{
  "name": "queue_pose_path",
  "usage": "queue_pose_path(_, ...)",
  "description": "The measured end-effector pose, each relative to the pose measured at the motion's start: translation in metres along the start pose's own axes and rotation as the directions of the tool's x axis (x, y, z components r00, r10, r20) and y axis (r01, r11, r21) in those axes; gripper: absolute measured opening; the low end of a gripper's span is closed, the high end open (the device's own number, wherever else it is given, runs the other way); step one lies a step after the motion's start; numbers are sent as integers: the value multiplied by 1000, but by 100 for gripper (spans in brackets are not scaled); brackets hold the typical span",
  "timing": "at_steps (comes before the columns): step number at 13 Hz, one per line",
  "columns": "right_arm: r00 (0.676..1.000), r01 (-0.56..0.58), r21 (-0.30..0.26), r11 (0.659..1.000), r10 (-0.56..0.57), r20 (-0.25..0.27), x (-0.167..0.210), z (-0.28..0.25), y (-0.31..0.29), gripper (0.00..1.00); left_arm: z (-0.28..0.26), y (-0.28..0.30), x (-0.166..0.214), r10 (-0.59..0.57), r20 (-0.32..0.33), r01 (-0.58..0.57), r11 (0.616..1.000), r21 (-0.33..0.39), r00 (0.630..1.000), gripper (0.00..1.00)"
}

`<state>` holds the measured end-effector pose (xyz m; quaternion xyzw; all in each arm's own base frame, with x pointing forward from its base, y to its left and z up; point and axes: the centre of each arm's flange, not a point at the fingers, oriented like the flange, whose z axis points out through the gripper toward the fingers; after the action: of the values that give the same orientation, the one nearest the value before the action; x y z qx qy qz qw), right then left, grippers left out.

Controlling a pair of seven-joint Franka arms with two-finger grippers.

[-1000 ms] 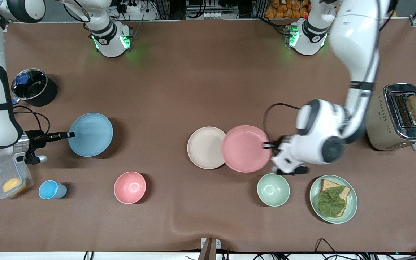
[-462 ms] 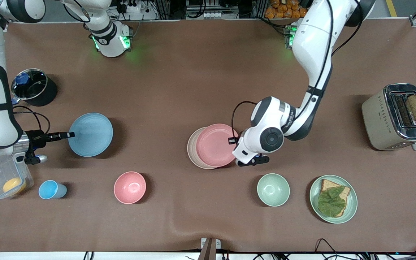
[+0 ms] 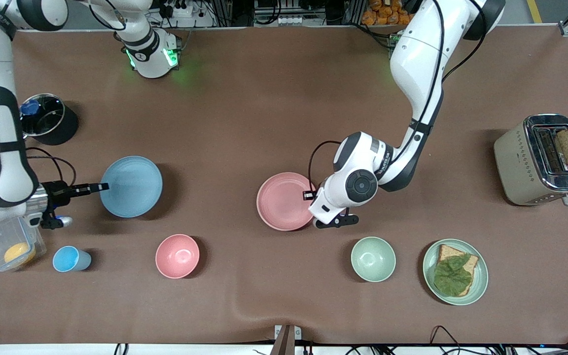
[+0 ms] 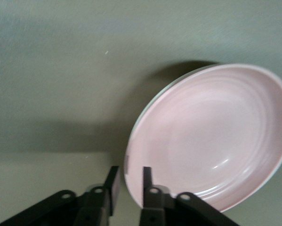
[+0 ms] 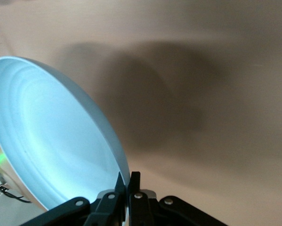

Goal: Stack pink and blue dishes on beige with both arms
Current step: 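Carry the blue plate toward the stack while the left gripper returns to rest, then lower the blue plate onto the pink plate and open the right gripper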

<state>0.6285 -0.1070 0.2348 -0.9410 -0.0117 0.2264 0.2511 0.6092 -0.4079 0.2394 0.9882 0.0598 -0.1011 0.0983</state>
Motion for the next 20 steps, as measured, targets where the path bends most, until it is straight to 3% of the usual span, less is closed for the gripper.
queue_pose_path(2, 999, -47, 13, 999, 46, 14, 14, 9, -57, 4, -30, 8, 1, 14, -50, -15, 1000, -22, 999, 55)
queue_pose_path(5, 992, -119, 54, 991, 117, 41, 31, 43, -153, 4, -117, -26, 22, 64, -190, -54, 997, 58, 980, 88)
queue_pose_path(7, 985, -171, 36, 985, 171, 5, 43, 73, -220, 4, -164, -68, 35, 114, -191, -95, 990, 103, 975, 100)
queue_pose_path(11, 959, -249, -17, 968, 244, -146, 50, 148, -347, 4, -230, -180, 60, 215, -106, -198, 969, 148, 971, 100)
queue_pose_path(13, 943, -280, -26, 960, 270, -193, 45, 190, -392, 4, -269, -206, 48, 238, -81, -224, 962, 153, 968, 100)
queue_pose_path(15, 939, -278, -36, 960, 264, -219, 39, 221, -420, 4, -318, -215, 20, 236, -83, -222, 963, 154, 968, 100)
queue_pose_path(18, 936, -280, -43, 959, 263, -233, 42, 235, -421, 4, -399, -264, -21, 177, -156, -156, 978, 135, 972, 100)
queue_pose_path(20, 934, -287, -46, 957, 269, -235, 45, 236, -415, 6, -421, -290, -49, 151, -177, -129, 983, 129, 973, 100)
